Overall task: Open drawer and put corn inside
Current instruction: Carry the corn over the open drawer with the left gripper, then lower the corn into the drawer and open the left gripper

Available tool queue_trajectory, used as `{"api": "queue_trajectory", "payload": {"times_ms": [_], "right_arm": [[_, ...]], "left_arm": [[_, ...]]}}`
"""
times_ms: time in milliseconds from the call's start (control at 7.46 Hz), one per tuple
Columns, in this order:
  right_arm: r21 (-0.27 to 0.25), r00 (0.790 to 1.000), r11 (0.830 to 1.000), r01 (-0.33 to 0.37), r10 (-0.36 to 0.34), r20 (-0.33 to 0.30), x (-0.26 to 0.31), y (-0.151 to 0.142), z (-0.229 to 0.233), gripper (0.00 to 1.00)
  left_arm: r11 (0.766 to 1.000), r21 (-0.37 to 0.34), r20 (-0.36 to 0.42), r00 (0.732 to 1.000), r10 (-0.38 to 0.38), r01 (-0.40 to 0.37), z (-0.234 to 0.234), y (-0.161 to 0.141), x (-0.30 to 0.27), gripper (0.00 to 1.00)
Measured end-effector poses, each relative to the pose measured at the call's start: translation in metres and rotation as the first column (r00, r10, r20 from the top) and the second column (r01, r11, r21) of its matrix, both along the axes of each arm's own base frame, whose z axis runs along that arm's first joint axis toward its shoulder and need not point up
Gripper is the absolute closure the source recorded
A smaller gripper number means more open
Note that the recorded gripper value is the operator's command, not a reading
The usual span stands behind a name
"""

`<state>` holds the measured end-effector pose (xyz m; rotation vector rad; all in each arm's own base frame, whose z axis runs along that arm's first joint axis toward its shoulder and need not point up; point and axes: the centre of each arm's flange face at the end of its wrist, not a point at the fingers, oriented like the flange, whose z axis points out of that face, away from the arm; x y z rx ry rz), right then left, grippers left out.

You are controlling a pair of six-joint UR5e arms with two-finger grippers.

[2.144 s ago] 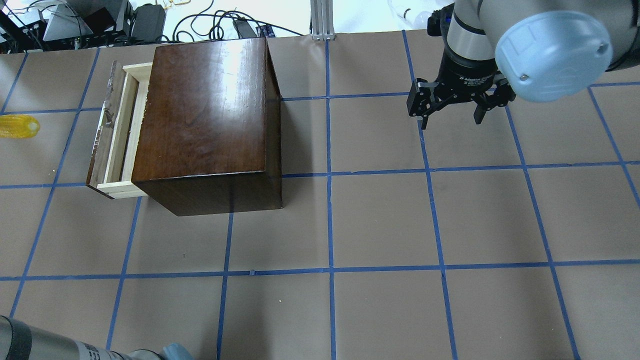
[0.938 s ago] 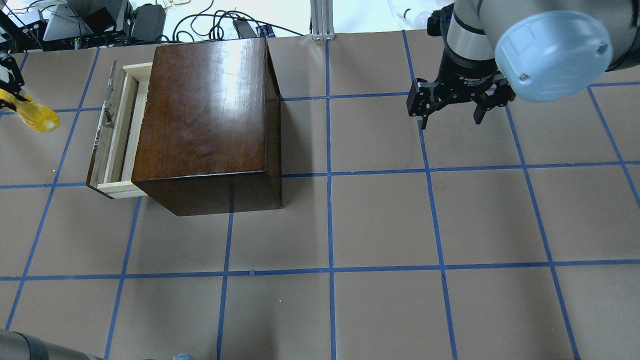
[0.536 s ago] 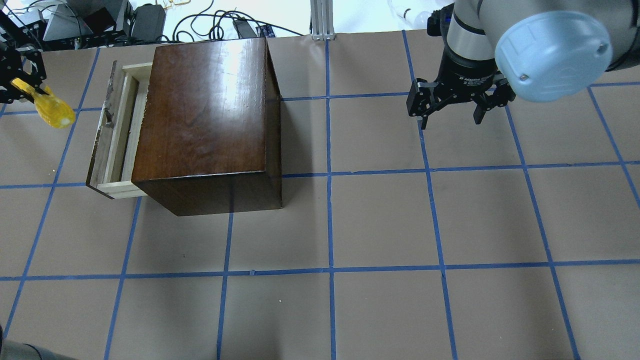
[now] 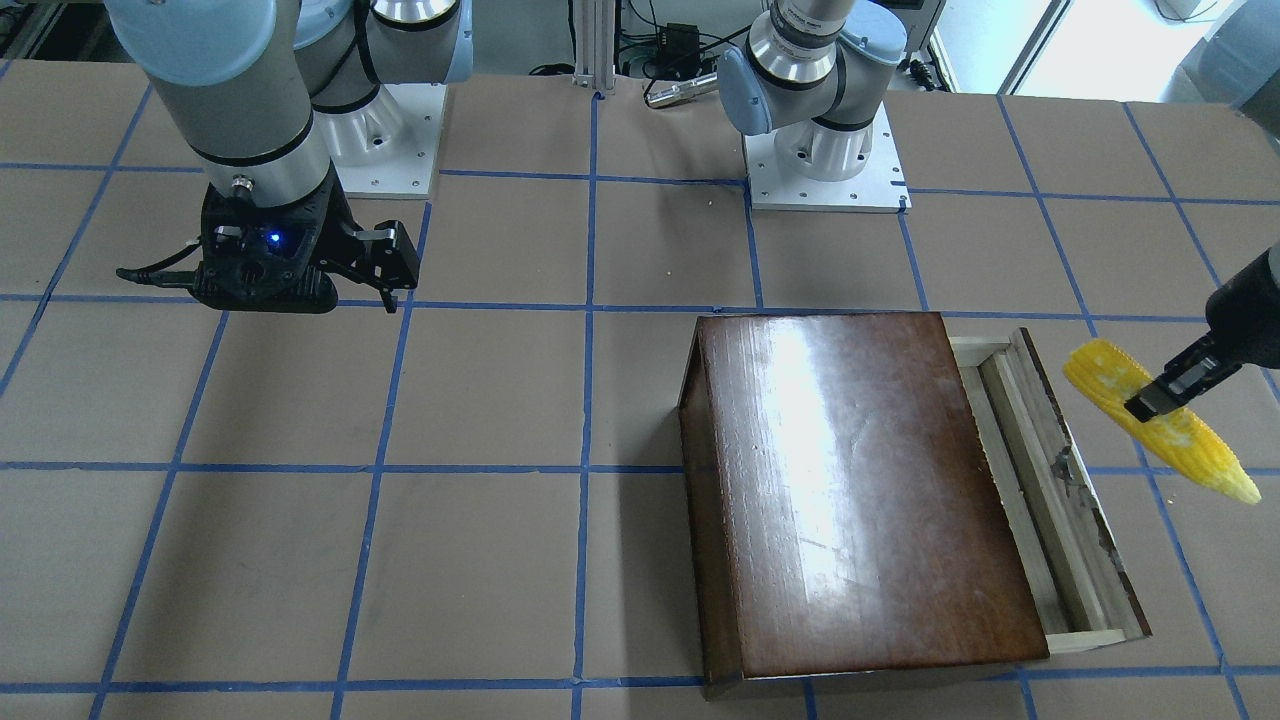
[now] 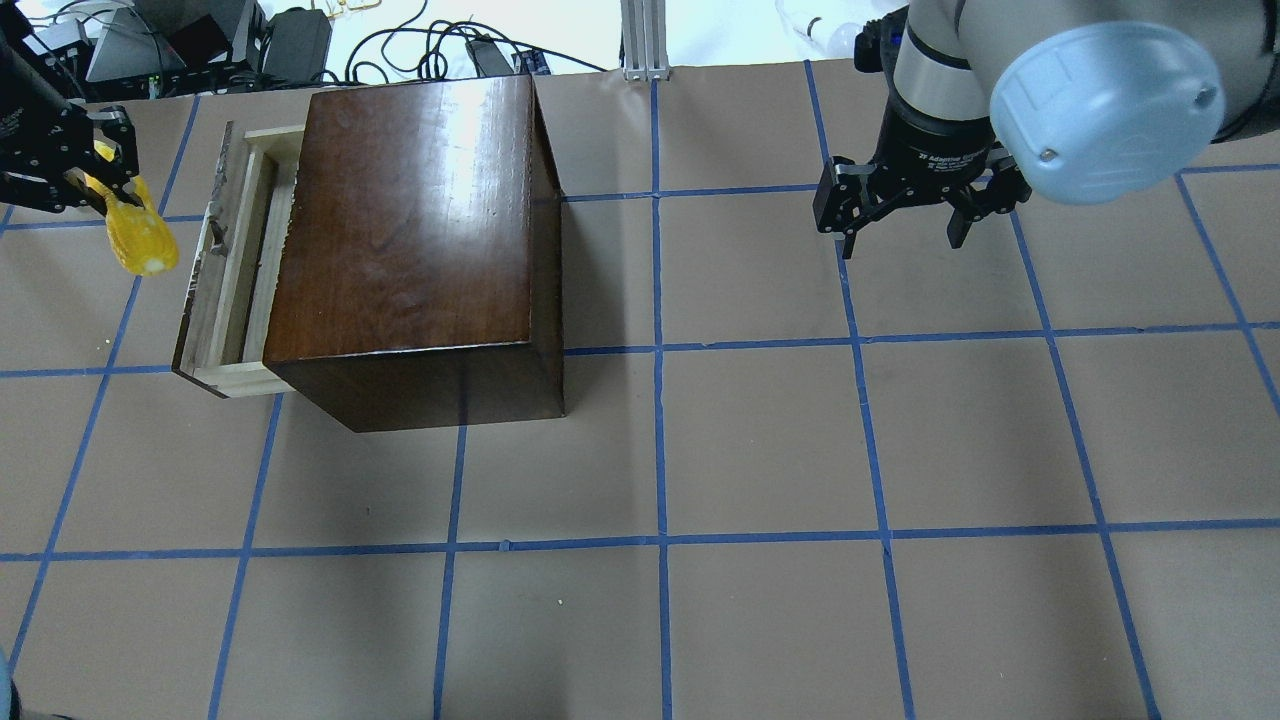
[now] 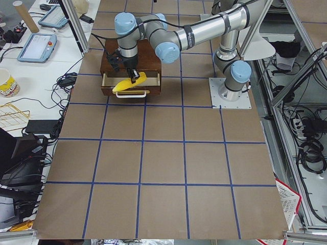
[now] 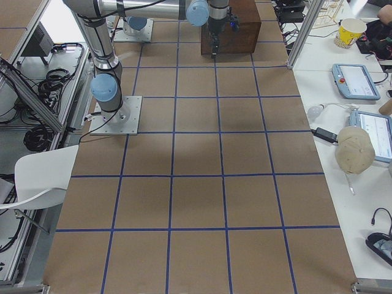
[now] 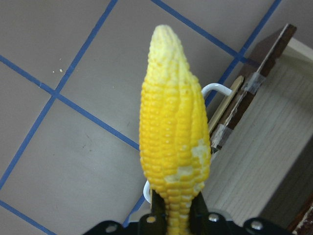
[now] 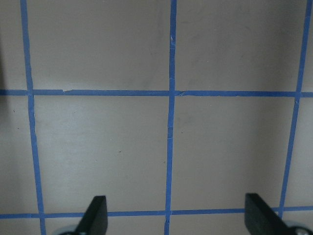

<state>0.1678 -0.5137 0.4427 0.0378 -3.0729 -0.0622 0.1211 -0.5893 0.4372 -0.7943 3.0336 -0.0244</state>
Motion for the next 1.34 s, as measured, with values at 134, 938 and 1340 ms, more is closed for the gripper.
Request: {"api": "queue_trajectory", "payload": {"times_ms": [134,938,1340], "right_arm": [[0.0,1.0,1.0,0.0,0.0,0.0,0.0,0.0,0.0,0.0],[-0.001,1.0,1.0,0.0,0.0,0.0,0.0,0.0,0.0,0.0],[0.0,1.0,1.0,0.0,0.0,0.0,0.0,0.0,0.0,0.0]], "left_arm": [[0.995,0.023,-0.015,0.995,-0.097,0.097,-0.003,0.003,-0.011,1.0],[0.922,0.045,-0.034,0.923,-0.384,0.385,-0.026,-0.009,-0.055,1.0],[0.865,0.031,-0.021,0.866,-0.5,0.5,-0.036,-0.018,-0.06,1.0]]}}
